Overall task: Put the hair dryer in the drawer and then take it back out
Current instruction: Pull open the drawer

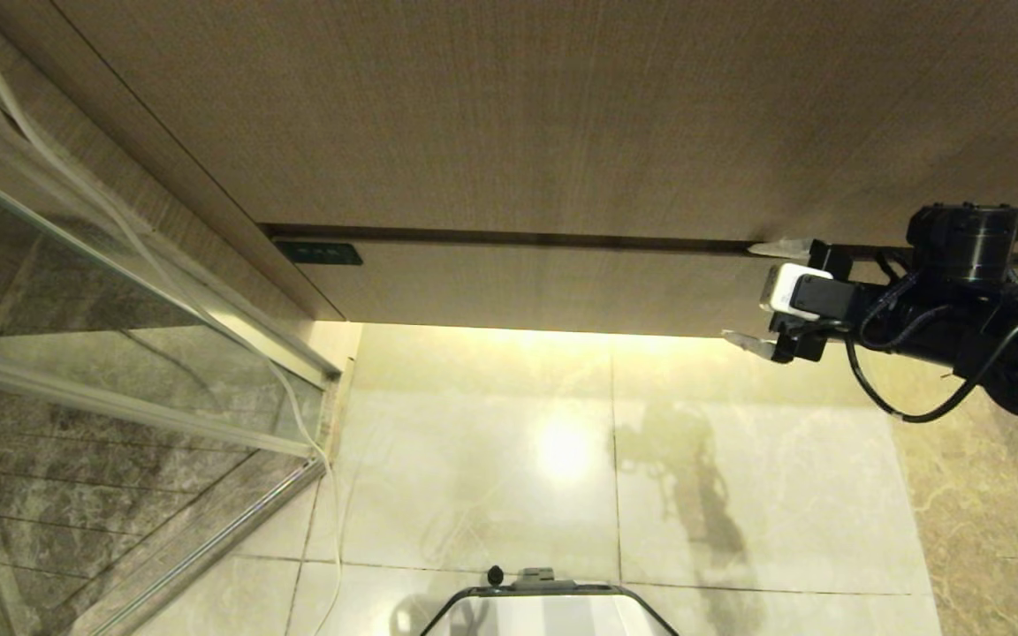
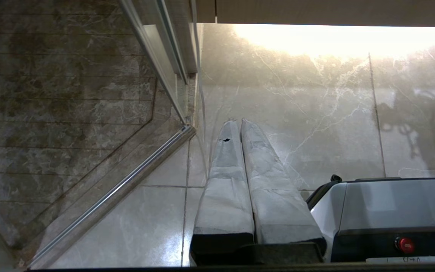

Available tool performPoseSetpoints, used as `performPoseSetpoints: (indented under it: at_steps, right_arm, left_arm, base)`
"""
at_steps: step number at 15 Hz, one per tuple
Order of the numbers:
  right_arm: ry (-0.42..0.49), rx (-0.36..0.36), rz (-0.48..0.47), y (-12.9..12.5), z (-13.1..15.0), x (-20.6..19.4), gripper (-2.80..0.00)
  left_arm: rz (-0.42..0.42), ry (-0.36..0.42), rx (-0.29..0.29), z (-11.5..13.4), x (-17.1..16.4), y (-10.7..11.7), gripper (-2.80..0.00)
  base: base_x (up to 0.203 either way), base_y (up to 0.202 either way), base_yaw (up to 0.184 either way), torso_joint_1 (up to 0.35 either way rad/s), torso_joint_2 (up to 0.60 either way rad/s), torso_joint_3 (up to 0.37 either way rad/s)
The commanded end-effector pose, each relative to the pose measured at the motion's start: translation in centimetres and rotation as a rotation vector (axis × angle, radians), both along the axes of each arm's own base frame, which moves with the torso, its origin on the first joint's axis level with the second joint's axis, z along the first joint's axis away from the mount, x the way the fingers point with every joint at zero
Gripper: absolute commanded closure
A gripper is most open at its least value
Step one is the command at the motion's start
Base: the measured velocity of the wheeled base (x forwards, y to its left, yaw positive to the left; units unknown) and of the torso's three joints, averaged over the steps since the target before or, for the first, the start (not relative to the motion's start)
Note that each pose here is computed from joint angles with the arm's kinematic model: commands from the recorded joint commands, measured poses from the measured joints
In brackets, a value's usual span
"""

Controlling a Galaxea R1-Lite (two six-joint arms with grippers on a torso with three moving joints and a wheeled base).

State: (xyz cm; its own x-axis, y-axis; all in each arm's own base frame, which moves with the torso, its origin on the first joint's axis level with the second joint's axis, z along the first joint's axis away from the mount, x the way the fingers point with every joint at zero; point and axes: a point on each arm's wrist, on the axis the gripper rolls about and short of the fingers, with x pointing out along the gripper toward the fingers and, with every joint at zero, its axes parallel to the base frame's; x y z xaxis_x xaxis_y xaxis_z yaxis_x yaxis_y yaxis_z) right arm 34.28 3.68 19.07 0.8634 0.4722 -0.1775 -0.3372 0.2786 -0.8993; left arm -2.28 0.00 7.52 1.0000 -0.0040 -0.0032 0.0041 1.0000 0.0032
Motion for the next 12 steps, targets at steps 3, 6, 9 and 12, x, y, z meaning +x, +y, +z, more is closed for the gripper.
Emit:
performPoseSetpoints:
  at_steps: [3,6,9,12]
  right_arm:
    - [-0.032,-0.004,0.008,0.3,-0.2,1.4,-2.8]
    - [-0.03,-0.005,0.007,0.4,-0.7,2.4,-2.8]
    - [-0.063,0.0,0.008,0.5,-1.2,3.5,-2.8]
    - [-0.045,-0.007,0.009,0.6,-2.2,4.2,-2.8]
  left_arm:
    - [0.0,0.001,0.0,0.0,0.0,0.0,0.0]
    - [0.001,0.0,0.0,0.0,0.0,0.0,0.0]
    - [0.0,0.0,0.0,0.0,0.0,0.0,0.0]
    - [0.001,0.001,0.0,0.0,0.0,0.0,0.0]
  base:
    - [0.0,0.0,0.0,0.0,0.0,0.0]
    - [0.0,0.0,0.0,0.0,0.0,0.0]
    - [0.0,0.0,0.0,0.0,0.0,0.0]
    - [0.0,0.0,0.0,0.0,0.0,0.0]
